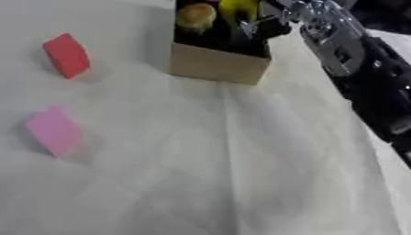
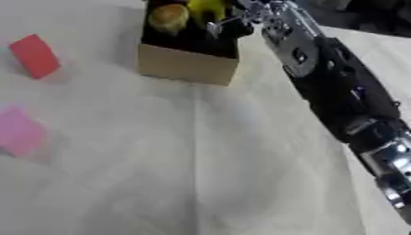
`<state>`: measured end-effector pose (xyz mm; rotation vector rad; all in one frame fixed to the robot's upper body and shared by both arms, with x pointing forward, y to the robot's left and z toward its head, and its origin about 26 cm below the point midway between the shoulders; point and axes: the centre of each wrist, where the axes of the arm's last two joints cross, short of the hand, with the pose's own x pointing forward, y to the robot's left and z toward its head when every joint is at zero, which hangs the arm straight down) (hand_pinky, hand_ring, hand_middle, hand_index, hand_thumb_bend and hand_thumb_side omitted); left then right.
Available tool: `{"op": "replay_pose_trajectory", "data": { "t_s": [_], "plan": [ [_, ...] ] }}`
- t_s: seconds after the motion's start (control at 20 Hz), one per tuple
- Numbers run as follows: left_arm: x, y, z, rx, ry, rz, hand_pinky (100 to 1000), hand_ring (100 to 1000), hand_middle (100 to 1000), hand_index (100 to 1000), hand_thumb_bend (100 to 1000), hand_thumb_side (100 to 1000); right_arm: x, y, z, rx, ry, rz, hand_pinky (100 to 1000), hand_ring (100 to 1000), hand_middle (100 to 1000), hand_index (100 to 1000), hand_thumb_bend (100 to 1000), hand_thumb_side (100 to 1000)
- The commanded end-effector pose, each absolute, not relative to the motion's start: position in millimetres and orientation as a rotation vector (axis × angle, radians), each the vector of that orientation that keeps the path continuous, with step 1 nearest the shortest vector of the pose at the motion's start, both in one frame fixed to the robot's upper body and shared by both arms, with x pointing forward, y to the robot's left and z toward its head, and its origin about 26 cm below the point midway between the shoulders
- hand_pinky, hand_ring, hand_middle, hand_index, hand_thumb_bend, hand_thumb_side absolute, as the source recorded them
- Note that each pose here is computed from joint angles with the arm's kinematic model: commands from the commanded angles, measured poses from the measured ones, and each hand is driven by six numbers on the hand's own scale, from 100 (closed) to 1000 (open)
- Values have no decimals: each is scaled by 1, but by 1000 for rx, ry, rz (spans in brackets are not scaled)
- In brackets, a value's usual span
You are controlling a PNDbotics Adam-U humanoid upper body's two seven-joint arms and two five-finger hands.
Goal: Pick up objects on the table and place them in the box.
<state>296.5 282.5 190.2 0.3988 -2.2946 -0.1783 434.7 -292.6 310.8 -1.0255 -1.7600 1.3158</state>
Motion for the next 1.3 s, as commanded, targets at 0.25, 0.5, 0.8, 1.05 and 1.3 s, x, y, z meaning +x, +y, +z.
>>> {"op": "replay_pose_trajectory", "data": {
  "t_s": [0.25,0.5,0.8,1.05,1.3],
  "plan": [
    [293,285,197,415,-2313,-200,941,703,613,792,100,641,423,-299,334,-1151,-1748,1318,909,933,878,920,100,493],
    [293,285,195,416,-2307,-199,941,704,614,792,100,638,415,-297,343,-1143,-1803,1279,906,929,875,923,100,502],
    [293,285,195,413,-2306,-200,941,704,614,792,100,638,413,-295,345,-1136,-1805,1280,905,928,874,922,100,503],
    [293,283,196,403,-2308,-205,941,706,615,792,100,634,420,-295,334,-1135,-1708,1361,959,974,925,920,100,163],
    [294,281,199,392,-2319,-208,941,706,615,792,100,634,433,-299,322,-1047,-1670,1333,973,974,922,933,100,178]
  ]
}}
